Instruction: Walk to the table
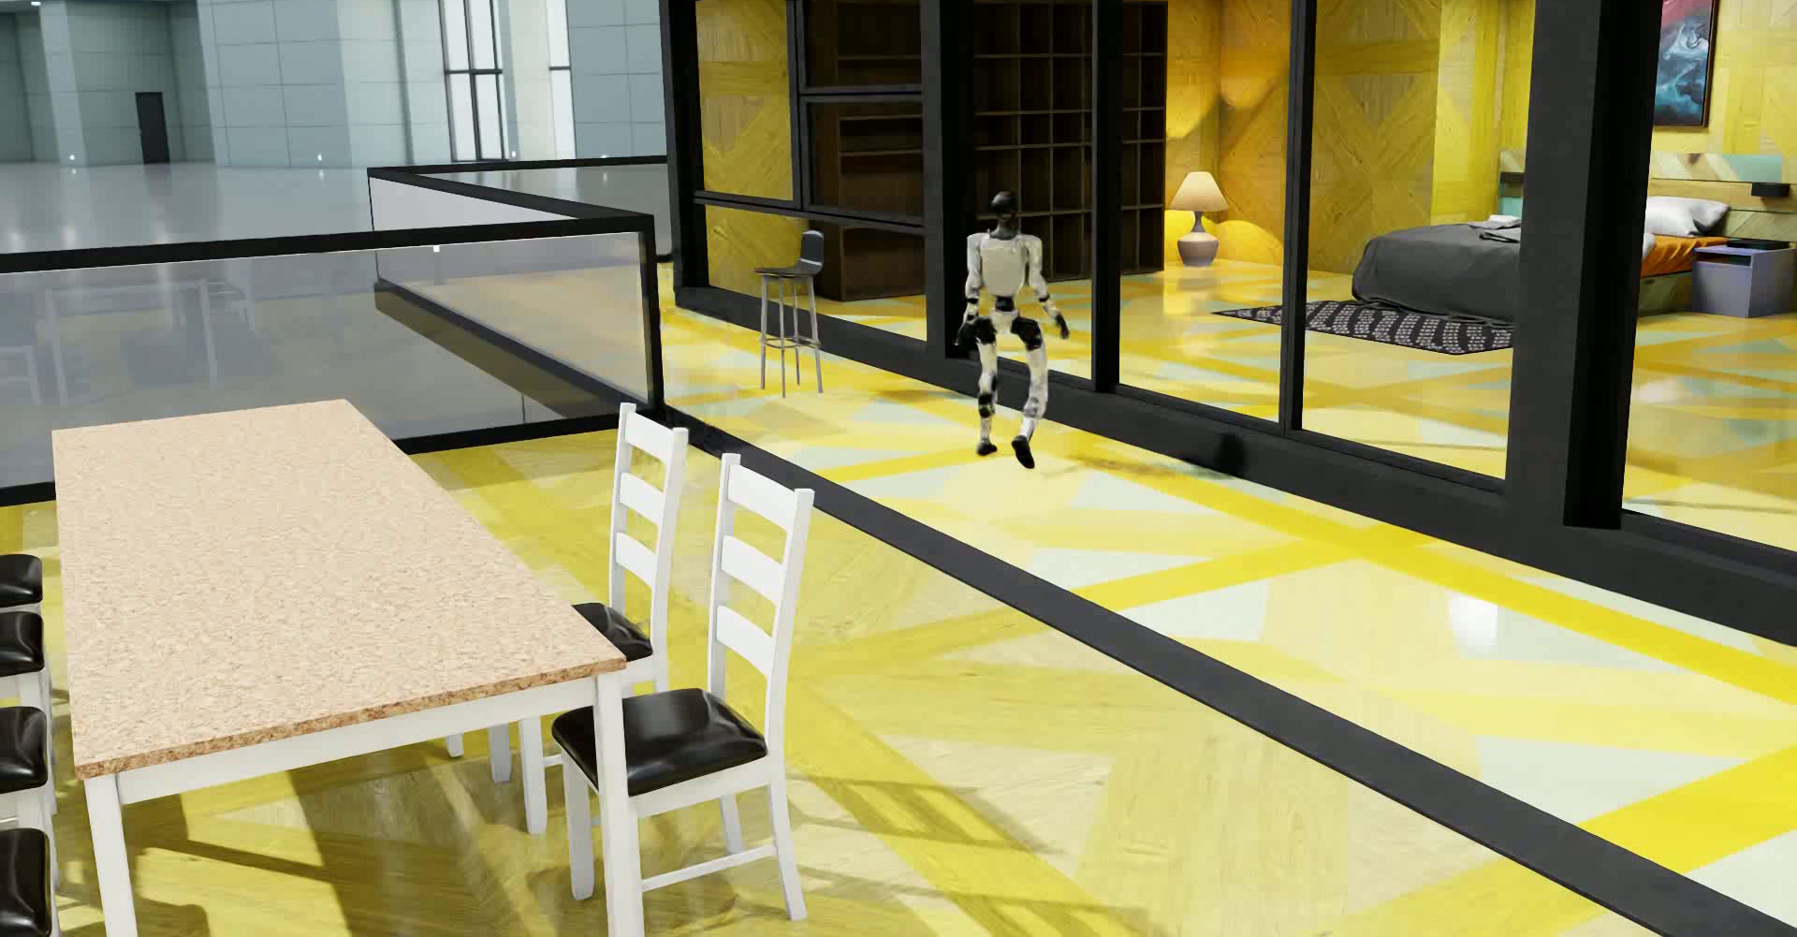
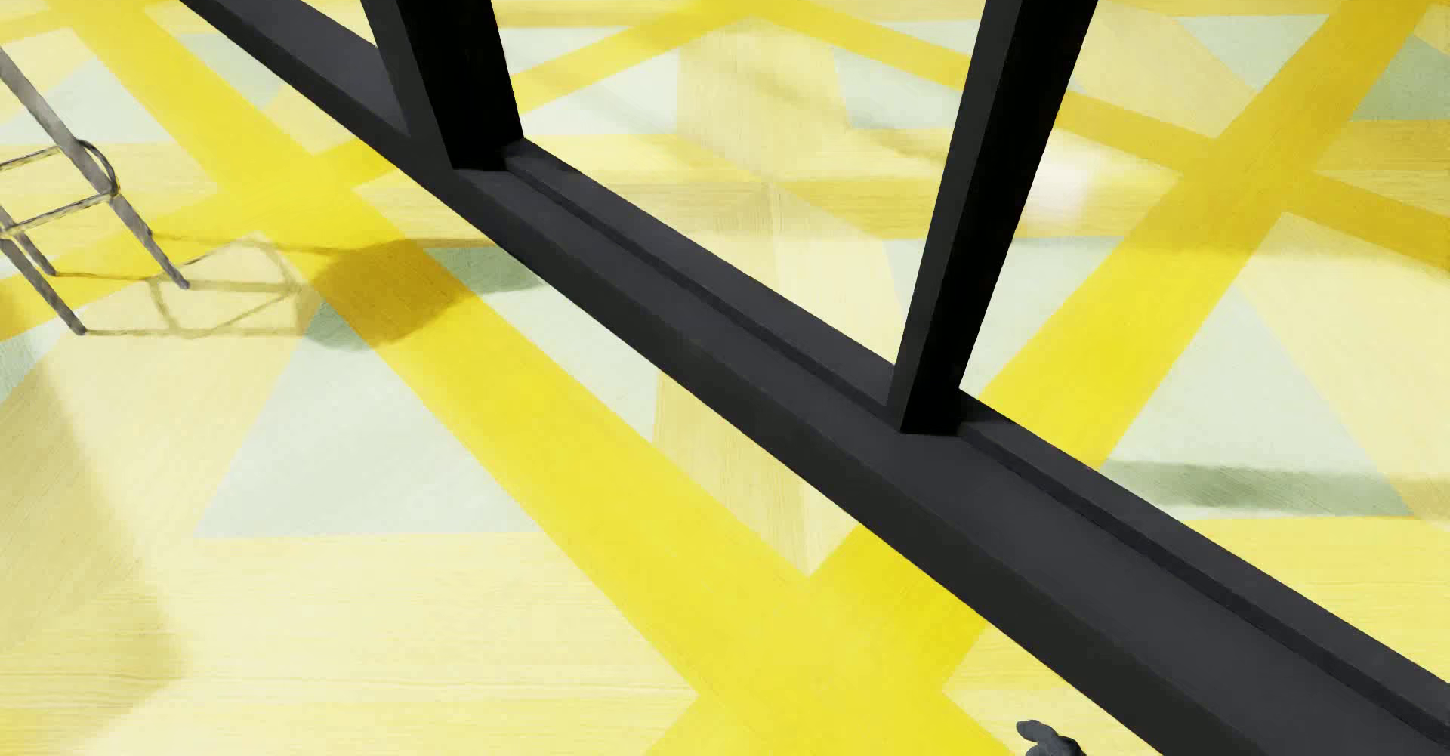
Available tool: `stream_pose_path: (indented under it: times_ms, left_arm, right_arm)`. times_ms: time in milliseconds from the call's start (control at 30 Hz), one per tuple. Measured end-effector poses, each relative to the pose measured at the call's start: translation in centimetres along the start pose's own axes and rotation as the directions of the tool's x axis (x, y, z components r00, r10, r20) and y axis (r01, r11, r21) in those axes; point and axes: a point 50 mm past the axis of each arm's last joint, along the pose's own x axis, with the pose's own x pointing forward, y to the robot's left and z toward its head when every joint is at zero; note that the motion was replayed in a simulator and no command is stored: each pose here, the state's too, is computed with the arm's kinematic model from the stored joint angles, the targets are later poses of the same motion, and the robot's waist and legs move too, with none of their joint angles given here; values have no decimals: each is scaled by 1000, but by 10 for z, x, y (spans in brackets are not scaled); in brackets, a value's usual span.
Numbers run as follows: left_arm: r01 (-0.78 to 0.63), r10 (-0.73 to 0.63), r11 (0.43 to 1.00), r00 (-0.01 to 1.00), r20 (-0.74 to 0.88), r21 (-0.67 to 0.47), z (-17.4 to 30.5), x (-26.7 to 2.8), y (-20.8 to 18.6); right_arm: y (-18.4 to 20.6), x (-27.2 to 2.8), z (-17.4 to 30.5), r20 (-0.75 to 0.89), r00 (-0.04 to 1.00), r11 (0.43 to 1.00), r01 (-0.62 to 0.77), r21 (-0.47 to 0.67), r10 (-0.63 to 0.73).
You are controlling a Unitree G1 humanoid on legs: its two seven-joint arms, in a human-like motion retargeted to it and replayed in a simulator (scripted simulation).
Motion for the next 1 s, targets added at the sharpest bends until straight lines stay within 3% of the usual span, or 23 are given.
stream_pose_path:
  times_ms: [67, 133, 167, 267, 300, 367, 467, 500, 567, 633, 700, 767, 833, 900, 1000]
  left_arm:
    - [-187, 188, 982, 981, 48, -36, 11, 0, 57]
    - [-350, 355, 934, 932, 76, -70, 19, -7, 120]
    - [-425, 431, 902, 899, 81, -81, 22, -14, 149]
    - [-640, 659, 748, 748, 82, -176, 24, -47, 216]
    - [-692, 722, 685, 687, 83, -226, 22, -59, 230]
    - [-747, 801, 585, 593, 82, -316, 13, -75, 245]
    - [-746, 814, 528, 581, -10, -405, -18, -73, 229]
    - [-721, 780, 550, 624, -51, -422, -26, -64, 213]
    - [-610, 638, 678, 765, -84, -410, -35, -40, 170]
    - [-425, 426, 852, 902, -67, -305, -35, -15, 116]
    - [-144, 139, 975, 990, -37, -170, -30, 2, 56]
    - [171, -171, 983, 985, -2, -61, -26, 7, 0]
    - [340, -340, 940, 940, 17, -11, -26, 3, -33]
    - [295, -295, 956, 955, 19, -2, -22, 0, -38]
    - [61, -59, 997, 998, -34, 48, -30, 4, -9]
  right_arm:
    - [30, -8, -46, -200, 969, 988, -153, -26, 145]
    - [52, -23, -73, -209, 946, 940, -286, -188, 246]
    - [61, -32, -84, -206, 938, 928, -317, -198, 277]
    - [77, -55, -112, -263, 905, 939, -342, 19, 335]
    - [82, -60, -118, -282, 892, 933, -358, 42, 354]
    - [88, -64, -120, -288, 871, 900, -432, -61, 398]
    - [83, -50, -97, -225, 886, 853, -455, -257, 405]
    - [78, -45, -83, -177, 910, 875, -410, -258, 374]
    - [60, -36, -48, -9, 962, 944, -268, -192, 271]
    - [36, -31, -13, 169, 976, 989, -128, -69, 138]
    - [16, -32, 10, 275, 961, 998, -37, 42, 24]
    - [5, -35, 30, 369, 929, 998, -2, 65, -22]
    - [0, -36, 43, 417, 909, 1000, 1, 27, -13]
    - [-3, -32, 45, 398, 917, 1000, 21, -2, -18]
    - [0, -29, 15, 252, 967, 999, 38, 33, -45]
